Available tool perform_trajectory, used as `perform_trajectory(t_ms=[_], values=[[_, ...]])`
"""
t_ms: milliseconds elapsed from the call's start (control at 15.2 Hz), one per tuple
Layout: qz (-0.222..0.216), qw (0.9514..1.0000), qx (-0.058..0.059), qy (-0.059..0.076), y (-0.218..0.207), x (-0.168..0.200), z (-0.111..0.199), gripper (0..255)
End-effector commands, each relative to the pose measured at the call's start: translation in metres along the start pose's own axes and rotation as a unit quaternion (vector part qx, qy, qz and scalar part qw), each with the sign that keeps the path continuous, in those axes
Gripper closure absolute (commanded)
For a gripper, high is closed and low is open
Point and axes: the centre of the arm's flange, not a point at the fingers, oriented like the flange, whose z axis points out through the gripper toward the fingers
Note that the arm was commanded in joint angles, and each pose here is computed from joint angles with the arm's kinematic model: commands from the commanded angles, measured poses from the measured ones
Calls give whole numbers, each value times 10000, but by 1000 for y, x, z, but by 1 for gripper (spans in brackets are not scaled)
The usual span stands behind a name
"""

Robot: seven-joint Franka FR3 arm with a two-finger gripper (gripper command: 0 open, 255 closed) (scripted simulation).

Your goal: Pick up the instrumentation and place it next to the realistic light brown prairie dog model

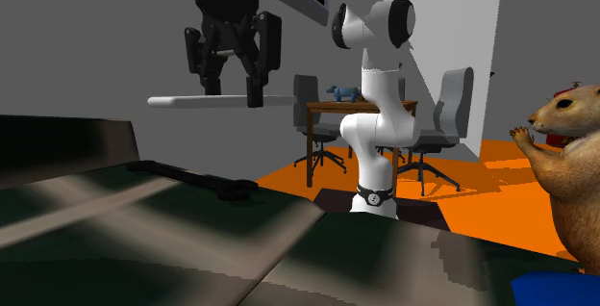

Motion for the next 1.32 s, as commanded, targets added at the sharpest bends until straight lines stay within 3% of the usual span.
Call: perform_trajectory(t_ms=[0,1122,1254], values=[[0,10000,0,-1,0,0,-11,255],[0,10000,0,-1,0,-2,-100,255],[0,10000,0,-1,-21,-18,-100,255]])
